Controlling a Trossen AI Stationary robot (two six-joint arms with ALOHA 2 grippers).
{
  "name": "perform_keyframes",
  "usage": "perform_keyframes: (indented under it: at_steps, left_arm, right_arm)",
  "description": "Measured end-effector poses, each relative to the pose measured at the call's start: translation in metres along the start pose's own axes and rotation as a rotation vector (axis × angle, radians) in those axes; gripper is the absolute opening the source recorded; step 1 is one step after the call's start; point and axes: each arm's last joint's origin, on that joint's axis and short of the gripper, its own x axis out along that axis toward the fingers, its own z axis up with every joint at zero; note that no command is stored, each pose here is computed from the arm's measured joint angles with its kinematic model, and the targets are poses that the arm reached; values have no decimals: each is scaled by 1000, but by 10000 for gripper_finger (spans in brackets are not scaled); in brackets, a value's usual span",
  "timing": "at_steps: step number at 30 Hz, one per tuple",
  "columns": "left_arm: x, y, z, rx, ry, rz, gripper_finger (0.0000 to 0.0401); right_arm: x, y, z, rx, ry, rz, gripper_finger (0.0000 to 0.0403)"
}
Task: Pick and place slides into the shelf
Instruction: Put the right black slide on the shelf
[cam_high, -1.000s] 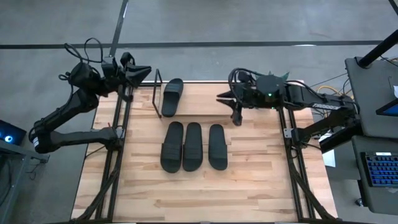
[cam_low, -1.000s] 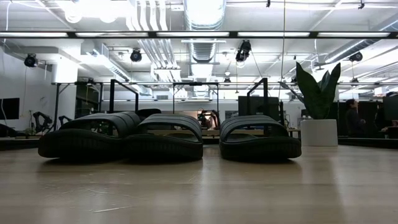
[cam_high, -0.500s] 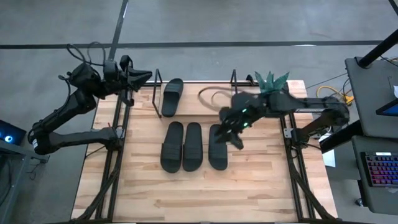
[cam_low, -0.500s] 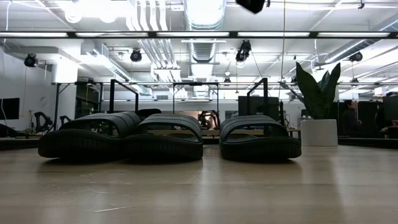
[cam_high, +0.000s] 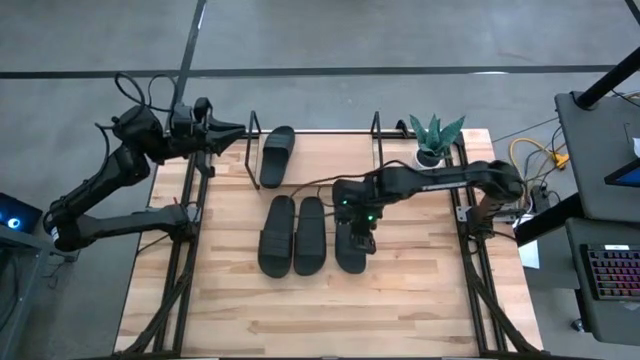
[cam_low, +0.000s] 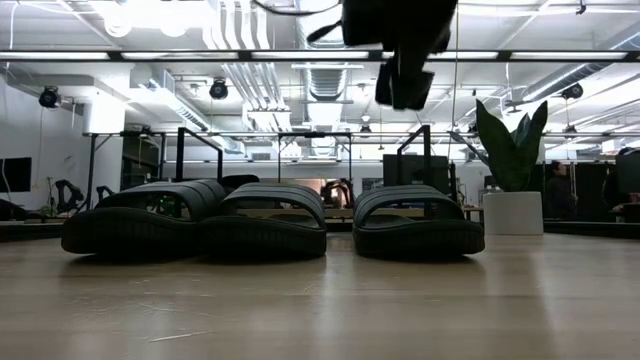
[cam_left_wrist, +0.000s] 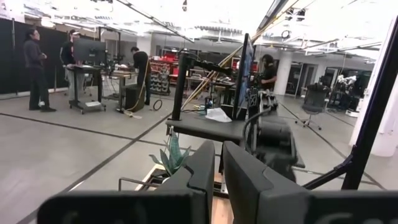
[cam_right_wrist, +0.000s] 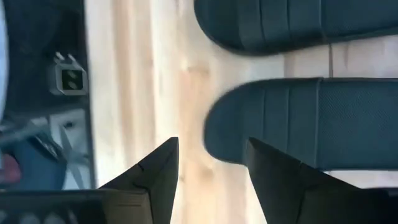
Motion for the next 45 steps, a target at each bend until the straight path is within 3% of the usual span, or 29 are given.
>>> perform_keyframes:
  at_steps: [7, 17, 35, 42, 45]
  left_arm:
    - [3, 1, -1, -3, 9, 1, 20]
    - [9, 4, -5, -11, 28, 4, 20]
    - [15, 7, -8, -9, 43, 19, 20]
    - [17, 8, -9, -11, 51, 20, 20]
    - [18, 9, -10, -14, 57, 21, 20]
  right_arm:
    - [20, -23, -1, -81, 39, -14, 171]
    - [29, -68, -9, -45, -31, -41, 173]
    - [49, -82, -31, -41, 31, -41, 173]
    - [52, -77, -33, -21, 33, 158, 164]
    - [53, -75, -33, -26, 31, 175, 157]
